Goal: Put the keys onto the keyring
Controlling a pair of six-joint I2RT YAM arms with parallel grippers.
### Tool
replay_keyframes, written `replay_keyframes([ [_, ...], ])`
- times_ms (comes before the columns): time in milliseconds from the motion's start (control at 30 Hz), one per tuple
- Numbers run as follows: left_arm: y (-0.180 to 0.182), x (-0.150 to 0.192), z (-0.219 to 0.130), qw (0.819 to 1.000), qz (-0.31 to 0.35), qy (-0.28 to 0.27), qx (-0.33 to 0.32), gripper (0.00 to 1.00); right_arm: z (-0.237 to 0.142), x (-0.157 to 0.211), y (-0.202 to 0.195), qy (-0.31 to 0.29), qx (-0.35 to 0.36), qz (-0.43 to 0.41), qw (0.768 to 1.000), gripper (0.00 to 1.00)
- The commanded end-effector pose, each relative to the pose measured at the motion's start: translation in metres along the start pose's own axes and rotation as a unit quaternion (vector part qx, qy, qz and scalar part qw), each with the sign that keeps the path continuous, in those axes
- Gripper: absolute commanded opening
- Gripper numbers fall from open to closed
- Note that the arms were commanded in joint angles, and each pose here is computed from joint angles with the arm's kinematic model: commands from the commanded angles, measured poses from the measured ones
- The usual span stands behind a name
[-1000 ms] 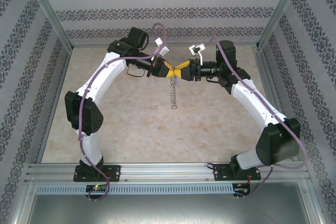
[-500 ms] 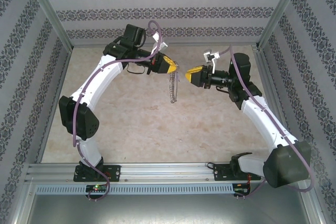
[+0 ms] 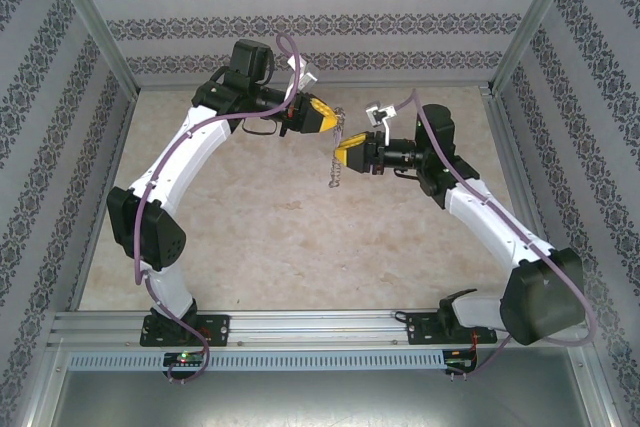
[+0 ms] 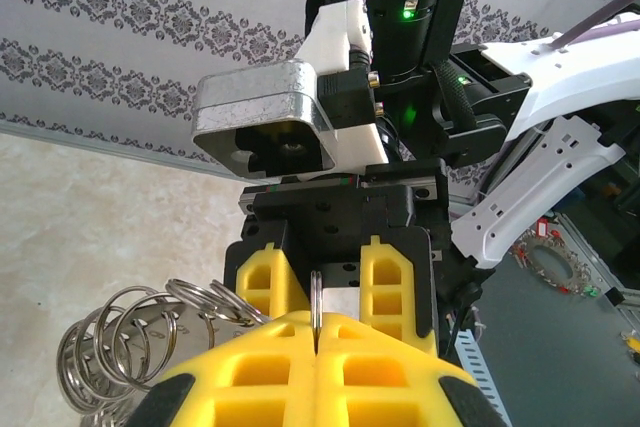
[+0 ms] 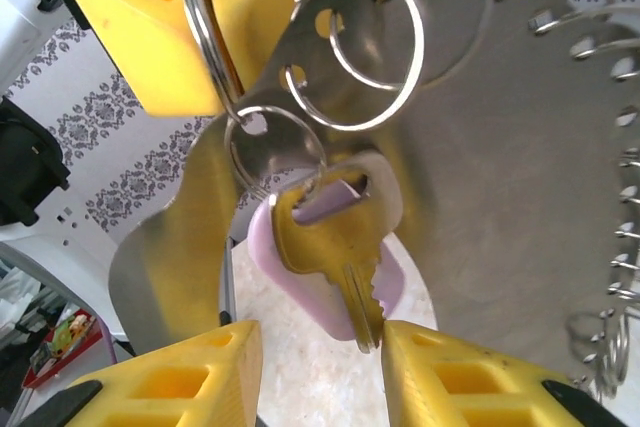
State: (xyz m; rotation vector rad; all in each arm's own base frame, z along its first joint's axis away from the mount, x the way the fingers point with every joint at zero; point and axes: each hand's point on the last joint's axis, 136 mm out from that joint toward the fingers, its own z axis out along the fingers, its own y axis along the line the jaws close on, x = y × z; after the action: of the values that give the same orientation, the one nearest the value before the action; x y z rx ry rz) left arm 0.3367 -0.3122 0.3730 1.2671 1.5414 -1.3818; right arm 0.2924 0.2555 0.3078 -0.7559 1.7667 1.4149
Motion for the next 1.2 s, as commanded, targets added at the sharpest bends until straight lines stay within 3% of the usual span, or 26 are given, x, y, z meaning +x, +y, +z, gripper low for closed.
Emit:
replay_keyframes([
  [0, -0.024, -0.019, -0.004, 0.999, 0.034, -0.018, 0.022, 0.00, 0.005, -0.016, 0.014, -0.009, -0.021, -0.036, 0.999, 0.37],
  [400, -0.026, -0.018, -0.003, 0.999, 0.034, -0.018, 0.026, 0.00, -0.005, -0.013, 0.014, -0.018, 0.028, -0.057, 0.998, 0.53],
  [1167, -0.033, -0.021, -0.004, 0.999, 0.038, -0.019, 0.028, 0.00, 0.007, -0.020, 0.005, -0.027, 0.064, -0.069, 0.995, 0.52],
])
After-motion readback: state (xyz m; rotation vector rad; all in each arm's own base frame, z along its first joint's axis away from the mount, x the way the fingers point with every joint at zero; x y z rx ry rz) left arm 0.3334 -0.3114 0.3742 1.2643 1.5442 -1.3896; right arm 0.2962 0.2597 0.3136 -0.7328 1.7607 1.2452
